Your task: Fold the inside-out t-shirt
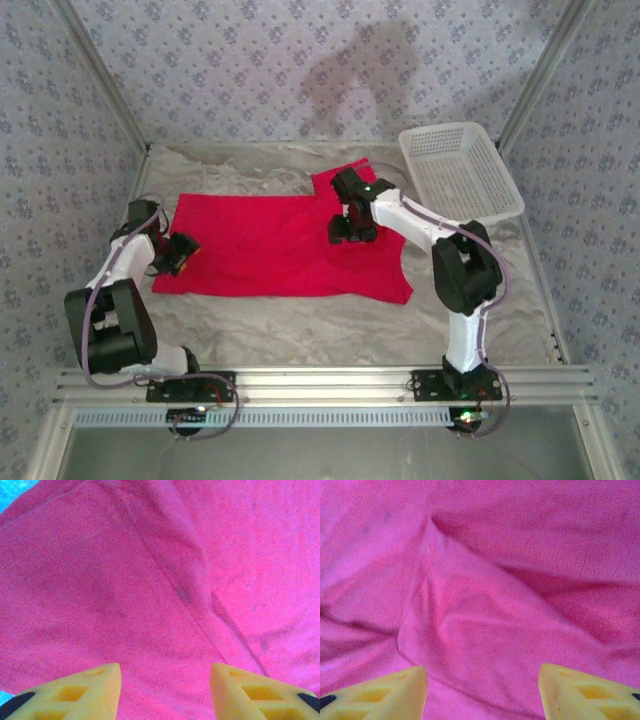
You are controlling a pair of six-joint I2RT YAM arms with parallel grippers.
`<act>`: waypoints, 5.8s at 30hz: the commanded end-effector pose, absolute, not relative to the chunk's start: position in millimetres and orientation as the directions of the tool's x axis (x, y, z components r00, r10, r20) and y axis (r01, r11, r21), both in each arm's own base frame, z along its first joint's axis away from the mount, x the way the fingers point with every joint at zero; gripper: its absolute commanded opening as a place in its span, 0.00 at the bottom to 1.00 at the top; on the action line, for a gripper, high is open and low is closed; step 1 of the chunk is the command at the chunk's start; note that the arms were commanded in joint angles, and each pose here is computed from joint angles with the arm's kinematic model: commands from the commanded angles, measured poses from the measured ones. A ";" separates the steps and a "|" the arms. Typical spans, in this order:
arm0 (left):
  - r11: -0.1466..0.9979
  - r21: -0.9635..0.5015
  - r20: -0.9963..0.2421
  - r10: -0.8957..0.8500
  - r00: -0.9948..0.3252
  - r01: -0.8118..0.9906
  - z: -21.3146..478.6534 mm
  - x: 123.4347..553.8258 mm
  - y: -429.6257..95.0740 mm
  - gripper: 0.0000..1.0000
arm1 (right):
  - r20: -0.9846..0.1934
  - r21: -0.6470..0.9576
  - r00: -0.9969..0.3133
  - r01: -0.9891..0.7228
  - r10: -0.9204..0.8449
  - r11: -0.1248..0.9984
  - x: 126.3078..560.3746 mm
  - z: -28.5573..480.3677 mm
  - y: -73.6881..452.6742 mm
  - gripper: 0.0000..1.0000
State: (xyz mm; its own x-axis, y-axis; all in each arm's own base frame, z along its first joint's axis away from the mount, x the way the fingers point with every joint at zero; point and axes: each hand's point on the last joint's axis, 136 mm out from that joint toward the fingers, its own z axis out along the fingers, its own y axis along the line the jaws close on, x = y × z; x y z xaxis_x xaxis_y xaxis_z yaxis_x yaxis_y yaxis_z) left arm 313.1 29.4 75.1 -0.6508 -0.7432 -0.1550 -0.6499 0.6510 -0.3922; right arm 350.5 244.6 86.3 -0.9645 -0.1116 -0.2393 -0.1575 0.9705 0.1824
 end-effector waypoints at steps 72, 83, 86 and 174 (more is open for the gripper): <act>0.455 -0.539 0.007 -0.839 -0.545 -0.708 35.7 337.0 40.2 0.51 | -0.088 0.290 -0.958 0.238 0.274 0.927 279.3 4.8 182.7 0.67; 0.353 -0.491 0.098 -0.886 -0.453 -0.796 12.6 305.1 56.2 0.51 | -0.083 0.140 -0.938 0.323 0.337 0.936 222.2 -22.1 124.3 0.67; 0.369 -0.490 0.069 -0.887 -0.457 -0.790 23.5 292.7 53.8 0.51 | -0.111 0.160 -0.933 0.322 0.341 0.933 216.5 -9.9 120.7 0.67; 0.712 -0.286 -0.158 -0.696 -0.701 -0.642 70.2 527.7 95.6 0.00 | -0.527 0.246 -0.829 0.059 0.184 0.968 621.0 35.2 181.4 0.78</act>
State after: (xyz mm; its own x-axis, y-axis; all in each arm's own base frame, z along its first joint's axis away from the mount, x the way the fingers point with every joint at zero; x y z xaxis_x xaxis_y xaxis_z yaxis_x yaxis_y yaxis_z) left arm 529.6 96.5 62.5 -0.6894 -0.7048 -0.1672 -0.6508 0.7041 -0.2841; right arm 600.3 175.6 36.3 -0.8606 0.2017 -0.4677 0.1057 0.9690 0.2235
